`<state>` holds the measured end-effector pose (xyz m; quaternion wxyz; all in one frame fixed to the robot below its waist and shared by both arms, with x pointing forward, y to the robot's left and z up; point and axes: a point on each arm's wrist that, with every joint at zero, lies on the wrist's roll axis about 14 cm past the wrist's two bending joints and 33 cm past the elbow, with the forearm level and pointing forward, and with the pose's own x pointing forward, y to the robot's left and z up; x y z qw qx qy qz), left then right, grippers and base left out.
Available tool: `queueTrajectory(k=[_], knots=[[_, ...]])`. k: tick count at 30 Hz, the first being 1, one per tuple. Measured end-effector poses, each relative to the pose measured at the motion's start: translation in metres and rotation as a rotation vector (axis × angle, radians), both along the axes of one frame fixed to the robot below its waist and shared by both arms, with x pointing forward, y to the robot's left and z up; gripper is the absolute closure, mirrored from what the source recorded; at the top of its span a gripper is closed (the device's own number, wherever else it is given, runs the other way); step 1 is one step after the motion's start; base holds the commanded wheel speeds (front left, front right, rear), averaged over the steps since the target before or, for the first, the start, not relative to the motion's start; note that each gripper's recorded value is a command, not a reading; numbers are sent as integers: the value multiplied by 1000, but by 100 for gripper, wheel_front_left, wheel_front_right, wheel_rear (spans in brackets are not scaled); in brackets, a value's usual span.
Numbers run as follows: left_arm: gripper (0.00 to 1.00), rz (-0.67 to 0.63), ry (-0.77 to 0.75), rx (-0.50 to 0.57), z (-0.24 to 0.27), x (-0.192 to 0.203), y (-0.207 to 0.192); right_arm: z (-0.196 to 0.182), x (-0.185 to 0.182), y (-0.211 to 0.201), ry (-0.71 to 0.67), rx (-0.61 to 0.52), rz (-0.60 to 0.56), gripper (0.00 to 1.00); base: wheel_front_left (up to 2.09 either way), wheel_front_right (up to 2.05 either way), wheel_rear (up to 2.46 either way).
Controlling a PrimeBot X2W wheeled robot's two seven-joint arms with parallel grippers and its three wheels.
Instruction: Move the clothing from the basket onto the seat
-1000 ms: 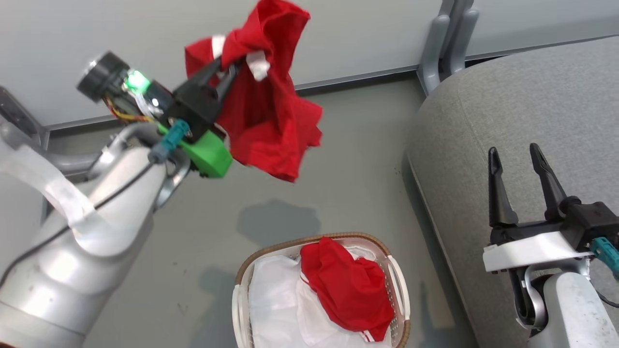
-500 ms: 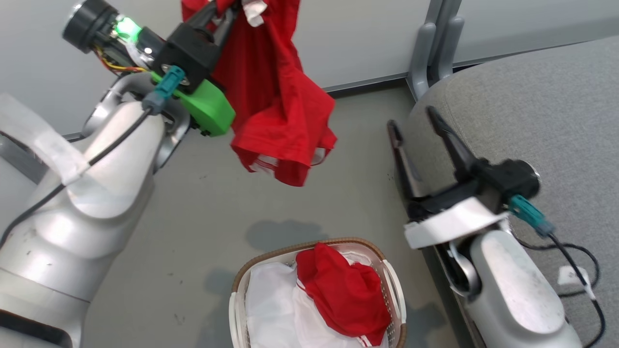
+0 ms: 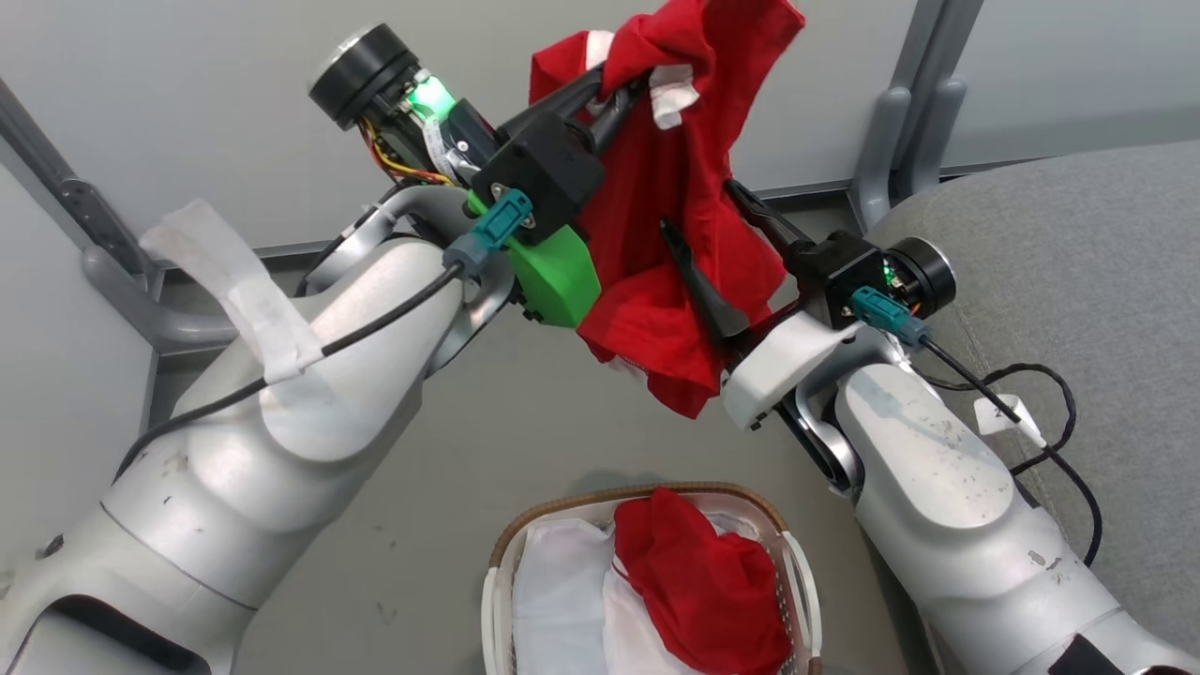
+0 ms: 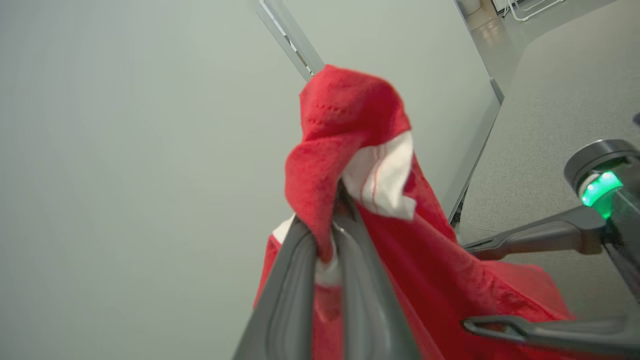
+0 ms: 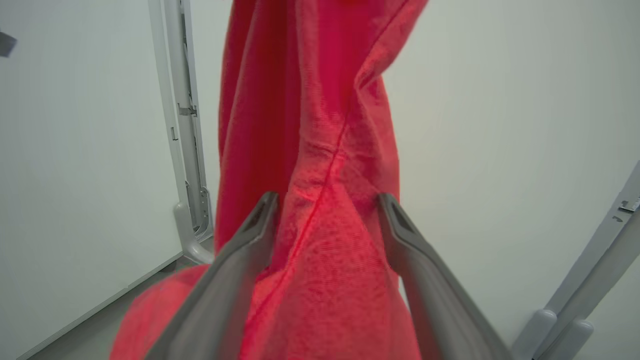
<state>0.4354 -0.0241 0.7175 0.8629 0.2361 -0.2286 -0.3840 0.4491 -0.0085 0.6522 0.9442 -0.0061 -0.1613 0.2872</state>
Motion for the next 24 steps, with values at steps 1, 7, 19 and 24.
queueTrajectory(k=[1, 7, 19, 24], knots=[[100, -5, -2, 1, 1, -3, -1, -2, 1, 3, 5, -11, 5, 0, 0, 0, 0], [100, -41, -13, -13, 10, -23, -4, -6, 0, 17, 25, -34, 38, 87, 0, 0, 0], [0, 64, 161, -129, -41, -18, 40, 6, 2, 6, 1, -12, 2, 100, 0, 0, 0], [0, 127, 293, -211, -87, -25, 58, 11, 7, -9, -14, -2, -45, 100, 0, 0, 0]])
